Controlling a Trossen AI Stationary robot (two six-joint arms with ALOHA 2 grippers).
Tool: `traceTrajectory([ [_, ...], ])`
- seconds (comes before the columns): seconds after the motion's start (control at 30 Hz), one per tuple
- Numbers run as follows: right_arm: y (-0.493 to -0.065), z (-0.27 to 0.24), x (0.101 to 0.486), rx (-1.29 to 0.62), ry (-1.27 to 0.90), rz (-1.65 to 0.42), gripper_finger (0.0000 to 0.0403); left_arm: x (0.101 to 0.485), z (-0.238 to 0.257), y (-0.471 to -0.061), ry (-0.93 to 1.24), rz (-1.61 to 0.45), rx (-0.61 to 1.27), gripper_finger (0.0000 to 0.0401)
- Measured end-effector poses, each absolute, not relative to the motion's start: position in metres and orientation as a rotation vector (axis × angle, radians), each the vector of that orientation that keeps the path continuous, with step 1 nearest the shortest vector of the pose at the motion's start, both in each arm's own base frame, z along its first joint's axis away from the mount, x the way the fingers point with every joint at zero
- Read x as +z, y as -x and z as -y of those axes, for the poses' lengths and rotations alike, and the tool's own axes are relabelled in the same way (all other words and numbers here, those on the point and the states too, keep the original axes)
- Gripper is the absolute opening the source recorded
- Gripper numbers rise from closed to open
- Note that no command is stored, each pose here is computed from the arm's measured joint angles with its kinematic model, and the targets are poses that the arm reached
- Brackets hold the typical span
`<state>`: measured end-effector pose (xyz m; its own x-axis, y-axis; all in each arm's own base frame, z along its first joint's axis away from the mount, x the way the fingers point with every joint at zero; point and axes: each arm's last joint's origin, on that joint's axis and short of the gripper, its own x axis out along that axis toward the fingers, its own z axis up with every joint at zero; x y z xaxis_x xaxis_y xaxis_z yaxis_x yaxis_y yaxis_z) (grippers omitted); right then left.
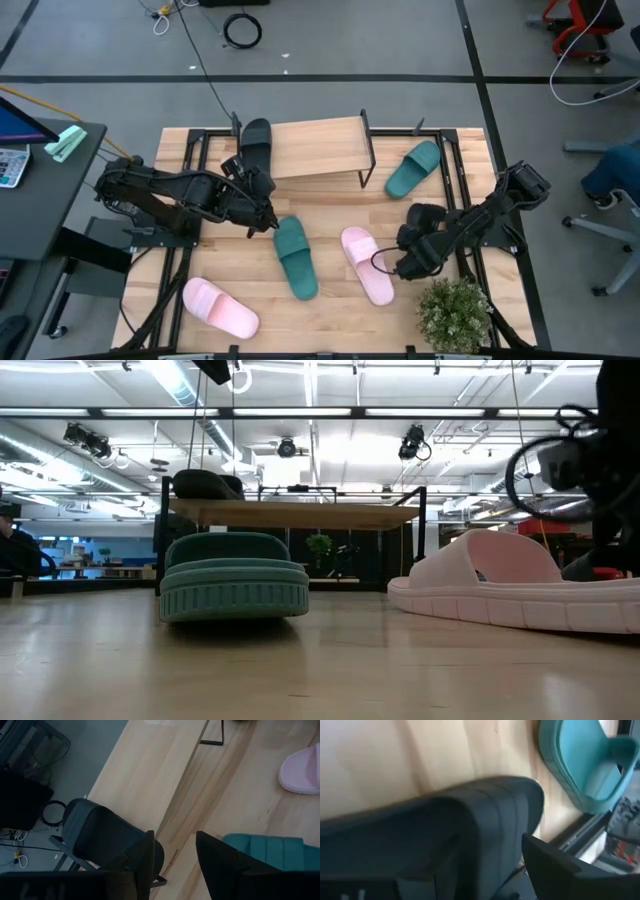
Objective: Pick and place slides into the shelf
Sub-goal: Put the black slipper on the shelf
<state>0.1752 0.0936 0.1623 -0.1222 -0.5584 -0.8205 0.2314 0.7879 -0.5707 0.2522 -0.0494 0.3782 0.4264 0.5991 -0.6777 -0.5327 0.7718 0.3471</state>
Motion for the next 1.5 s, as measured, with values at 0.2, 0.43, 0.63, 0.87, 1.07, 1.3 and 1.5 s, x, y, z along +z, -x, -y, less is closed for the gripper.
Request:
traceTrajectory([
  [0.2, -0.171, -0.082, 0.155, -0.751, 0.271, -1.573, 0.0205, 0.378, 0.049, -0.252, -0.085, -0.882, 0.708, 0.0148],
  [0.43, -0.179, -0.085, 0.161, -0.781, 0.205, -1.525, 0.0150, 0.378, 0.049, -0.252, -0.112, -0.893, 0.694, 0.0138],
  [0.63, -0.181, -0.086, 0.164, -0.760, 0.214, -1.525, 0.0081, 0.378, 0.049, -0.252, -0.112, -0.893, 0.694, 0.0142],
  [0.87, -0.191, -0.091, 0.177, -0.749, 0.199, -1.472, 0.0018, 0.378, 0.049, -0.252, -0.113, -0.893, 0.694, 0.0151],
  [1.07, -0.213, -0.102, 0.231, -0.741, 0.189, -1.378, 0.0009, 0.378, 0.049, -0.252, -0.113, -0.893, 0.694, 0.0152],
  [1.3, -0.247, -0.120, 0.308, -0.467, 0.116, -1.179, 0.0014, 0.378, 0.049, -0.252, -0.116, -0.894, 0.693, 0.0141],
  [1.5, -0.284, -0.122, 0.363, -0.412, 0.345, -0.736, 0.0009, 0.378, 0.049, -0.252, -0.157, -0.911, 0.672, 0.0139],
])
